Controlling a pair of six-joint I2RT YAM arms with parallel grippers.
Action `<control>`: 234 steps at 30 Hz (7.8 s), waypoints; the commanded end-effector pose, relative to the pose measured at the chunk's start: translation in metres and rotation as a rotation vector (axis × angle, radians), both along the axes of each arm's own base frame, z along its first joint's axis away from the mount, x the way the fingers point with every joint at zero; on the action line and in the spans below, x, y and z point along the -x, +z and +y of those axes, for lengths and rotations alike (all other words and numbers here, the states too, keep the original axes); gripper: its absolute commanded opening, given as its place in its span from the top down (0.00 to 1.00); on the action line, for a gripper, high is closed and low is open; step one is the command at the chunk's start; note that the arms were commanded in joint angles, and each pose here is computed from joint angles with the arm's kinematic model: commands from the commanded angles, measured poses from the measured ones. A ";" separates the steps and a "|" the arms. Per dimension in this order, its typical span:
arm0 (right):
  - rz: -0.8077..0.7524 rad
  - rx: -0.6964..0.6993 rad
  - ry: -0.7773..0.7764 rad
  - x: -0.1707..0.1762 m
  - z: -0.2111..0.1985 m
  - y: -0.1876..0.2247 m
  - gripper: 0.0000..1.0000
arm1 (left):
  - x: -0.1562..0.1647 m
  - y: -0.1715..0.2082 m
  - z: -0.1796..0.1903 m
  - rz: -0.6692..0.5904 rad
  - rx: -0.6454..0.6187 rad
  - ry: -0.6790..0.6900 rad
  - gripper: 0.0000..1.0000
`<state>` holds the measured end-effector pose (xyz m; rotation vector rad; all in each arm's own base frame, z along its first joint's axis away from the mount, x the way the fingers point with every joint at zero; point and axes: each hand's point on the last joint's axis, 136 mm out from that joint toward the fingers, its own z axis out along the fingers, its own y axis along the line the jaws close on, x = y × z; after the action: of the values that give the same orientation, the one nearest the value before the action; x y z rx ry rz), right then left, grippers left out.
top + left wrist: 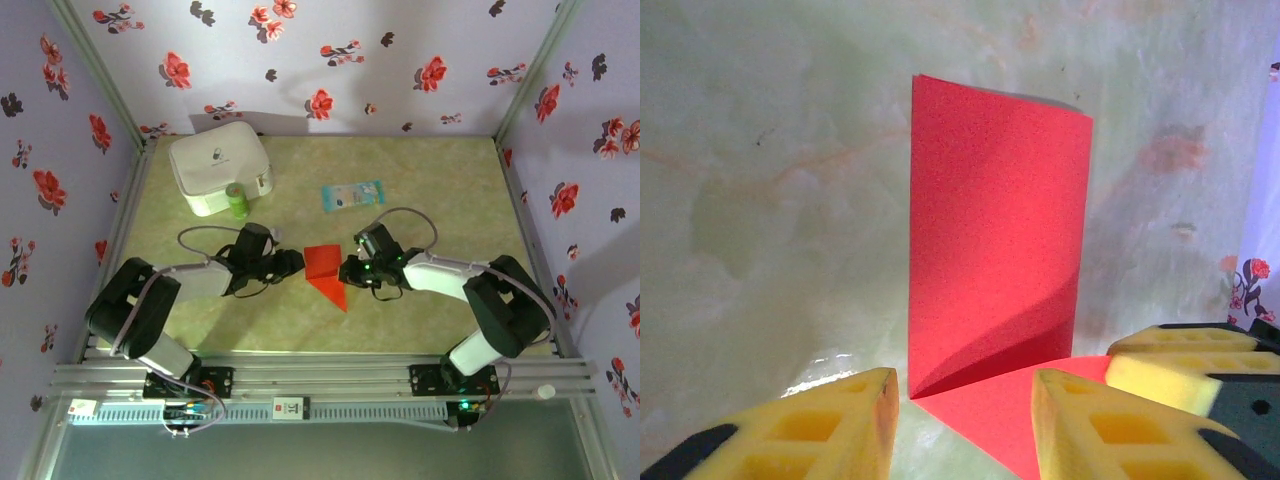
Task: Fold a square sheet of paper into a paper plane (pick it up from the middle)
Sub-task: Fourth fold the wing at the center of the table.
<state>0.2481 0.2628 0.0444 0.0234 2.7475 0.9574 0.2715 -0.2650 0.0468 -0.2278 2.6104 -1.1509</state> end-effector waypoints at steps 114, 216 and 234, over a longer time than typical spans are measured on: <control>-0.899 0.532 0.521 0.036 0.011 0.000 0.79 | -0.020 0.045 -0.058 -0.075 0.202 0.088 0.81; -0.113 -0.335 0.057 0.013 0.033 -0.017 1.00 | -0.020 0.036 -0.019 -0.100 0.055 0.132 0.85; -0.051 -0.350 0.025 0.011 0.027 -0.027 1.00 | -0.029 0.026 -0.055 -0.098 0.105 0.000 0.91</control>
<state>0.2402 0.2949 0.0253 -0.0131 2.4805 1.4033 0.2948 -0.3113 0.0663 -0.2570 2.4978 -1.2377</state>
